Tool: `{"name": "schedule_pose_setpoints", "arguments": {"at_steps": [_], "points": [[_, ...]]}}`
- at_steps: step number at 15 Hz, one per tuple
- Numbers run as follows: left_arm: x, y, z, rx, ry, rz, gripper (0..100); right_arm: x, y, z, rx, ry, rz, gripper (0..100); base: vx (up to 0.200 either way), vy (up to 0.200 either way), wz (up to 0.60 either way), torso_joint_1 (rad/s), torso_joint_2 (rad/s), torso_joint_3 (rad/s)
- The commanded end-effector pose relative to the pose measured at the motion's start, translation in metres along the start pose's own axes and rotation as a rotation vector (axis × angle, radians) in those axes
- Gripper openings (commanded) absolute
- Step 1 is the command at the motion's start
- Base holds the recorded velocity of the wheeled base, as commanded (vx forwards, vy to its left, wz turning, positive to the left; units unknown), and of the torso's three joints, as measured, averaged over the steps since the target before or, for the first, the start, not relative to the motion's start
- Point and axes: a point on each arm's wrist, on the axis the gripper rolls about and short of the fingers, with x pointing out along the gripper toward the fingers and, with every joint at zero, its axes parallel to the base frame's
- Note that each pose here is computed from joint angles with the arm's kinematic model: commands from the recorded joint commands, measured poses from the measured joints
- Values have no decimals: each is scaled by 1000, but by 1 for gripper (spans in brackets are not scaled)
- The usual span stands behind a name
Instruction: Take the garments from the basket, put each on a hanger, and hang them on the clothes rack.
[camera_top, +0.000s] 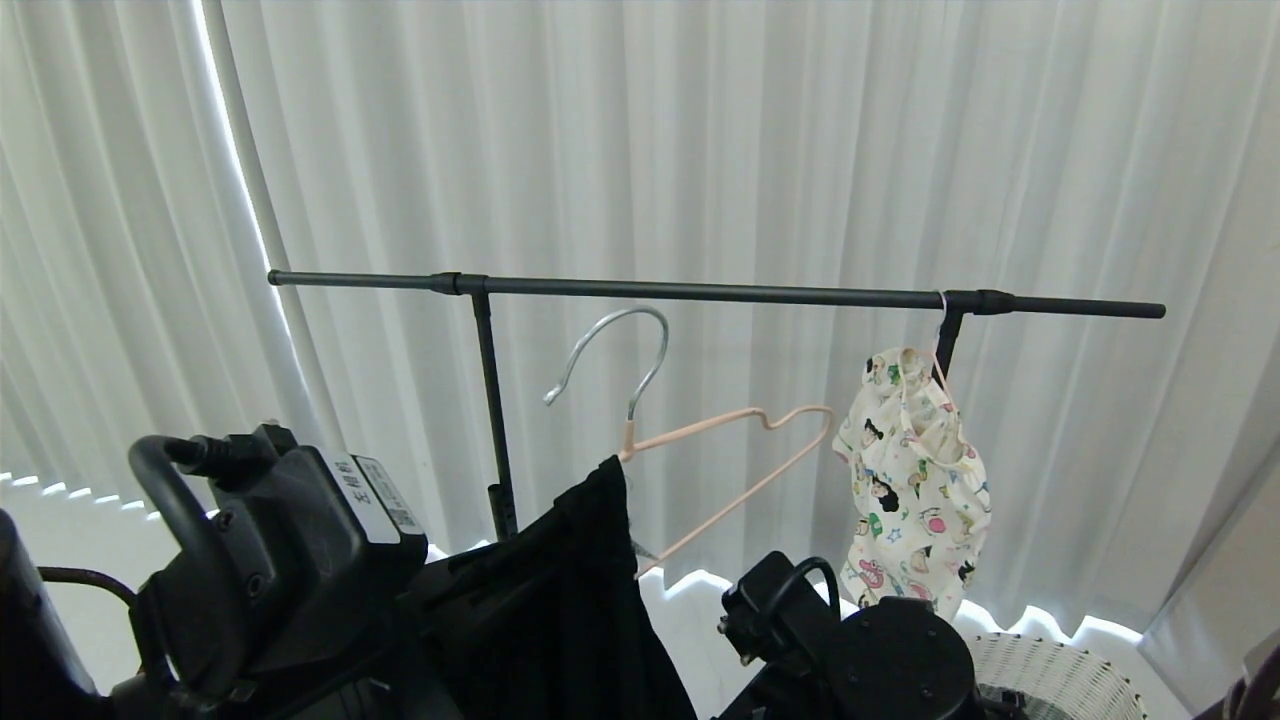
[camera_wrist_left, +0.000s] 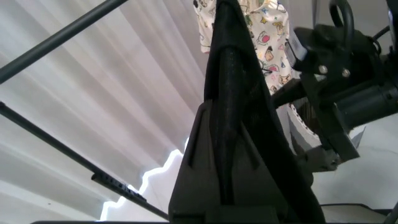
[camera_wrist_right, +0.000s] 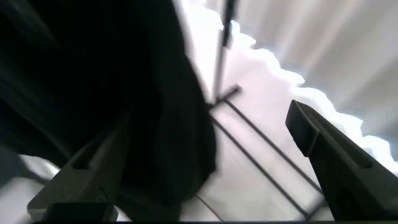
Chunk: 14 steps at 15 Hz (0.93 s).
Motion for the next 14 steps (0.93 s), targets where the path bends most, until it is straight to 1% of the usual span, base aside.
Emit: {"name": "schedule_pose_setpoints", "arguments": {"at_steps": [1, 3, 5, 7, 8, 9, 10, 11, 12, 14], "points": [[-1, 1, 0, -2, -4, 6, 0, 1, -12, -10, -32, 42, -51, 100, 0, 0, 0, 0, 0, 0], [-1, 3, 0, -4, -2, 15, 0, 2, -27, -14, -55, 64, -107, 100, 0, 0, 0, 0, 0, 0], [-1, 6, -2, -8, 7, 31, 0, 0, -55, -16, -89, 90, -217, 100, 0, 0, 0, 0, 0, 0], [-1, 6, -3, -9, 11, 36, 0, -2, -74, -15, -106, 102, -275, 100, 0, 0, 0, 0, 0, 0], [-1, 6, -3, -9, 11, 36, 0, -4, -77, -12, -98, 86, -275, 100, 0, 0, 0, 0, 0, 0], [0, 6, -3, -10, 13, 35, 0, -6, -70, -2, -76, 23, -219, 100, 0, 0, 0, 0, 0, 0], [1, 6, -3, -9, 16, 34, 0, -8, -55, 4, -38, -44, -77, 100, 0, 0, 0, 0, 0, 0], [1, 6, -3, -9, 16, 33, 0, -9, -46, 10, -14, -104, -5, 100, 0, 0, 0, 0, 0, 0], [1, 5, -3, -8, 19, 32, 0, -10, -34, 12, -5, -125, 42, 100, 0, 0, 0, 0, 0, 0], [3, 5, -3, -8, 20, 30, 0, -17, -14, 11, 19, -125, 128, 100, 0, 0, 0, 0, 0, 0]]}}
